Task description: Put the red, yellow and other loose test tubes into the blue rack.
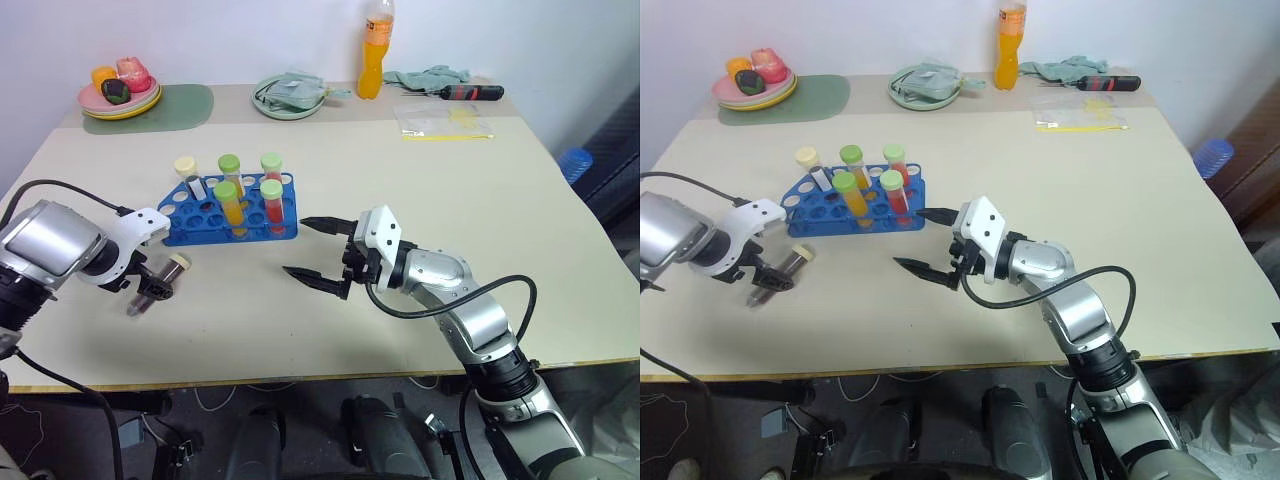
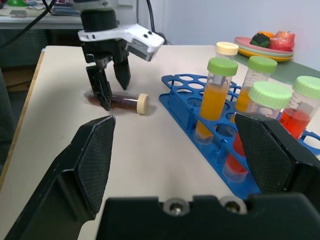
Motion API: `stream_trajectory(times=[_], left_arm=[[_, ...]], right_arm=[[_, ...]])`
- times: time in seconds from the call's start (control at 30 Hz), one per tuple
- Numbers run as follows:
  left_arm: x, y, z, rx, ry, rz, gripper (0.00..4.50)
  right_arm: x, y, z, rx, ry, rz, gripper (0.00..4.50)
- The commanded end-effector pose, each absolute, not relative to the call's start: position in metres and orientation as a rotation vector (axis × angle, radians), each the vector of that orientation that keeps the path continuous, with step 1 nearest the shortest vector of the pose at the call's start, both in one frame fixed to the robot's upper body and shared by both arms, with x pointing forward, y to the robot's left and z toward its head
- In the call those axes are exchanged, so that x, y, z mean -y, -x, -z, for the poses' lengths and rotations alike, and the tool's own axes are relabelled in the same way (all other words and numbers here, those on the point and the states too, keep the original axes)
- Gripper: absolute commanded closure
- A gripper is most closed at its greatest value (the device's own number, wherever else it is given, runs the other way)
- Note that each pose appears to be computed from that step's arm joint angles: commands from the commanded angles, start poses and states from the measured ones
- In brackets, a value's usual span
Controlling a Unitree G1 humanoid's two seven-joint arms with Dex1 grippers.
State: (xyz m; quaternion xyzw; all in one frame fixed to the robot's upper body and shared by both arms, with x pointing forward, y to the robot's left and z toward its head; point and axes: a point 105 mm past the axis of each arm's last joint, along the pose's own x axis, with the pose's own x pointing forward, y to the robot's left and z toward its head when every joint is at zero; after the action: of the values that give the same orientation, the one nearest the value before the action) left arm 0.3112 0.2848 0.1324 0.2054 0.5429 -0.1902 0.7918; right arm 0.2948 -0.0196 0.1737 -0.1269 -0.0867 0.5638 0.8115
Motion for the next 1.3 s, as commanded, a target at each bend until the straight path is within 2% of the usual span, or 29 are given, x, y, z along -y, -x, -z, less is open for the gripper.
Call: stream_trajectory(times=[0.03, 0.1, 0.17, 0.23, 0.33, 0.4, 0.47, 0.5, 0.57, 0.6, 0.73, 0.8, 0.97, 1.3], left_arm=[[-0.286, -0.313, -0.134, -1.179, -0.454, 0.415, 1.82], [-0.287, -0.312, -0.131, -1.190, -0.450, 0.419, 2.88], [-0.290, -0.308, -0.131, -1.202, -0.445, 0.424, 3.70], [-0.300, -0.300, -0.136, -1.171, -0.480, 0.467, 3.72], [-0.313, -0.297, -0.150, -1.012, -0.534, 0.544, 3.72], [-0.306, -0.308, -0.175, -0.678, -0.580, 0.606, 3.72], [-0.304, -0.309, -0.197, -0.437, -0.599, 0.591, 3.72], [-0.302, -0.313, -0.209, -0.332, -0.537, 0.542, 3.72], [-0.302, -0.329, -0.244, -0.022, -0.318, 0.320, 3.72], [-0.303, -0.332, -0.255, 0.071, -0.246, 0.235, 3.72], [-0.283, -0.334, -0.259, 0.327, -0.205, -0.026, 3.72], [-0.261, -0.335, -0.245, 0.375, -0.165, -0.049, 3.72], [-0.222, -0.337, -0.208, 0.353, -0.176, -0.002, 3.72], [-0.222, -0.347, -0.181, 0.284, -0.173, 0.029, 3.72]], right_arm=[[0.015, -0.287, -0.188, 0.257, 0.277, -1.213, 0.28], [0.014, -0.287, -0.190, 0.262, 0.263, -1.210, 0.28], [0.014, -0.288, -0.192, 0.265, 0.262, -1.208, 0.28], [0.015, -0.289, -0.193, 0.266, 0.267, -1.207, 0.28], [0.017, -0.288, -0.193, 0.266, 0.270, -1.206, 0.28], [0.017, -0.288, -0.192, 0.264, 0.271, -1.206, 0.28], [0.018, -0.288, -0.192, 0.262, 0.271, -1.207, 0.28], [0.018, -0.288, -0.191, 0.261, 0.270, -1.209, 0.28], [0.016, -0.288, -0.191, 0.260, 0.266, -1.215, 0.28], [0.016, -0.289, -0.191, 0.260, 0.265, -1.217, 0.28], [0.012, -0.289, -0.190, 0.254, 0.261, -1.236, 0.28], [0.010, -0.290, -0.190, 0.253, 0.256, -1.244, 0.28], [0.009, -0.292, -0.191, 0.252, 0.263, -1.252, 0.28], [0.013, -0.291, -0.188, 0.244, 0.263, -1.230, 0.28]])
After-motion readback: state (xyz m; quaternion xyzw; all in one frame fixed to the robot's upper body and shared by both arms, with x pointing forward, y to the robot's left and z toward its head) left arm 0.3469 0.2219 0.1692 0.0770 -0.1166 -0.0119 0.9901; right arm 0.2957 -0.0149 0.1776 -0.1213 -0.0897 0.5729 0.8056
